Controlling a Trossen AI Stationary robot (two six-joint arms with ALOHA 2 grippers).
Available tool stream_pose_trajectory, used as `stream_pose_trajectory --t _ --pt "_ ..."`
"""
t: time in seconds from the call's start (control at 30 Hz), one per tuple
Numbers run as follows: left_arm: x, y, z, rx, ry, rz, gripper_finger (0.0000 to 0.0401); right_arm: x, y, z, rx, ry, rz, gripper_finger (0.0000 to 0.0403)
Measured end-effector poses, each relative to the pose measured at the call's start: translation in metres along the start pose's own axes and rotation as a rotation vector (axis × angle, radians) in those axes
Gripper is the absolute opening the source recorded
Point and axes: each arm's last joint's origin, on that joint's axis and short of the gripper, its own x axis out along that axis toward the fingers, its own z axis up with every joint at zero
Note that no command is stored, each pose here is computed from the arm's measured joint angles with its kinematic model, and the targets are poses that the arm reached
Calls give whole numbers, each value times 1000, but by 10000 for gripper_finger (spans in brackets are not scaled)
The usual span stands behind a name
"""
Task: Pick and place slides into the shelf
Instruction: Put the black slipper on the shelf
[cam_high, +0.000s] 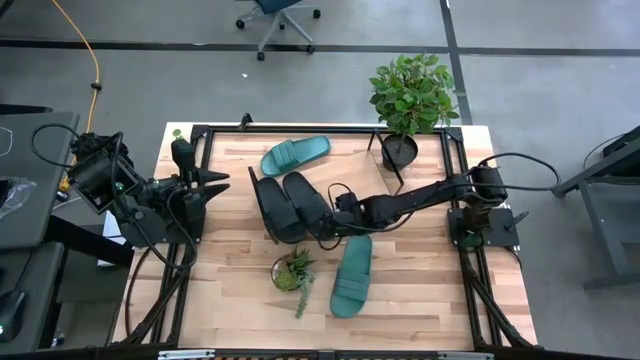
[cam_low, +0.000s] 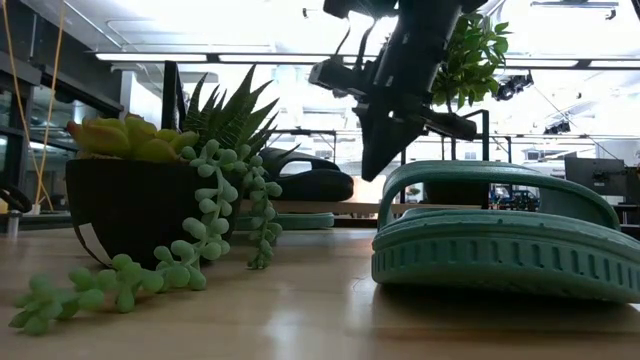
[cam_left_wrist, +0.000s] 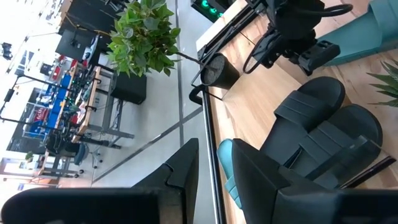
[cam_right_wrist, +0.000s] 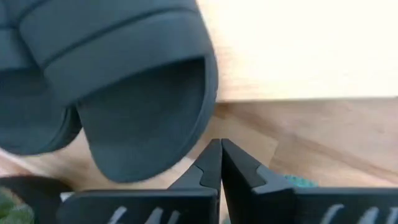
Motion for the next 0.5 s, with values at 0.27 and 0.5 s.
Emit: stream_pose_trajectory --t 0.27,0.5 --pt "0 0 0 0 0 0 85 0 4 2 -1 12 41 0" --pt "0 0 0 0 0 1 85 8 5 -1 0 37 35 0"
